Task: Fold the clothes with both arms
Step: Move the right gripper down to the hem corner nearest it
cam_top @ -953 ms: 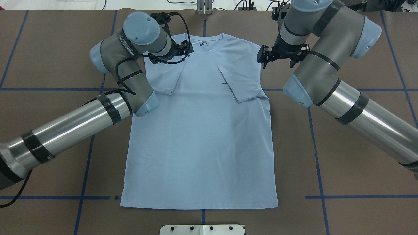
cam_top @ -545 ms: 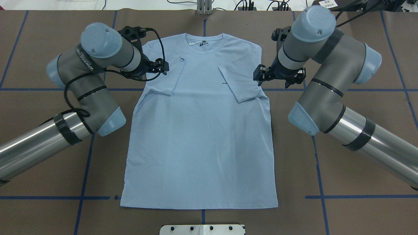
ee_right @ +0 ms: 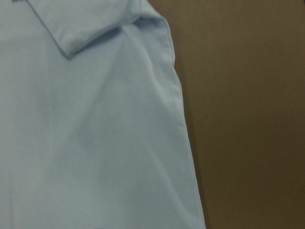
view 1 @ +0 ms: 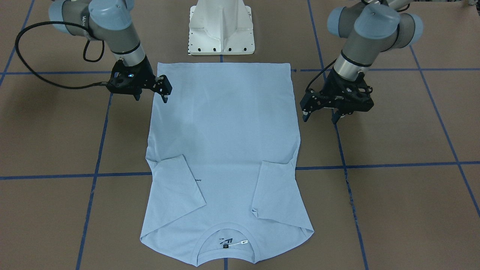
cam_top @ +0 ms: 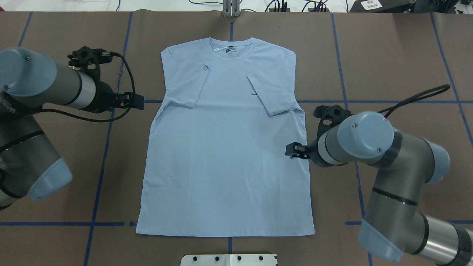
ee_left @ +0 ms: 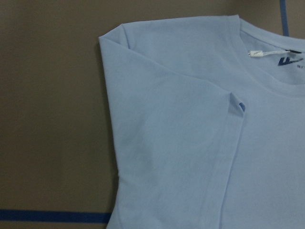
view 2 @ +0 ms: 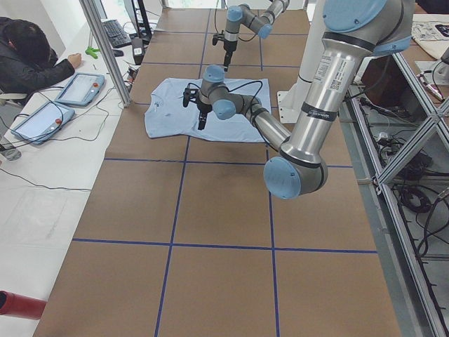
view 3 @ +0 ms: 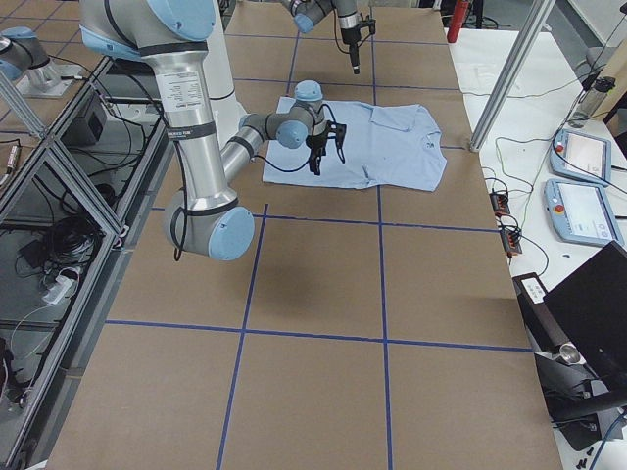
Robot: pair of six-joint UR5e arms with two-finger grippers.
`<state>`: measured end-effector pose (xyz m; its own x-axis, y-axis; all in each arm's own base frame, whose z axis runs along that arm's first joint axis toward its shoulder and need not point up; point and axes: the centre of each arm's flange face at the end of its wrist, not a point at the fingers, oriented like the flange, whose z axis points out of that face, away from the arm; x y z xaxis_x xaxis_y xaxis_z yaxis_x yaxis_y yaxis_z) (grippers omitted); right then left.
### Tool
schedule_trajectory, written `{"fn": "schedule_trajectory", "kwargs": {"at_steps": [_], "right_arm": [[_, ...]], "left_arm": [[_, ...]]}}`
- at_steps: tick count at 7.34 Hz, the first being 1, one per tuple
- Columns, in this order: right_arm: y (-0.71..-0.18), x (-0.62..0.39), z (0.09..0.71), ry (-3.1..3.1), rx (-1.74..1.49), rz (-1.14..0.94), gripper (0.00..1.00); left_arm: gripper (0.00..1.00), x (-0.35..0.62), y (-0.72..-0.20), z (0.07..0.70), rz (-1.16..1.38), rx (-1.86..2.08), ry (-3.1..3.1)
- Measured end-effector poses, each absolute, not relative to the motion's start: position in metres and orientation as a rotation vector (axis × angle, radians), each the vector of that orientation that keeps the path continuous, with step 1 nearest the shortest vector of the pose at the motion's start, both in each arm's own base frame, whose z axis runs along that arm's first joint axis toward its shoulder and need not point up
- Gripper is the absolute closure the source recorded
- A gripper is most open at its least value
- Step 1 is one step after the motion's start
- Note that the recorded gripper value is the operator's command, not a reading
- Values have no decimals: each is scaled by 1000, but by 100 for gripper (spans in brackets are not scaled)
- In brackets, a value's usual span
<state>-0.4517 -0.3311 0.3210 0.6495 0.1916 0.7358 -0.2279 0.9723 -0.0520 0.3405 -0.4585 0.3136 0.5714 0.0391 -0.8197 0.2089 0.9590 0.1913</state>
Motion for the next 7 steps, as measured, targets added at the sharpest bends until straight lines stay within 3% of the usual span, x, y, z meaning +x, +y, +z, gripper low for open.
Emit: {"fn": "schedule_trajectory", "kwargs": {"at_steps": [2,5,7], "right_arm": [[-259,-481,344,-800,30,213,0],[-217,-497,352,-792,16,172,3],[-208,-499,356,-783,-4,178,16]], "left_arm": [[0,326,-445,310,-96,298,970],[0,324,-442,299,-92,315,986],[0,325,-441,295,-87,318,995]]}}
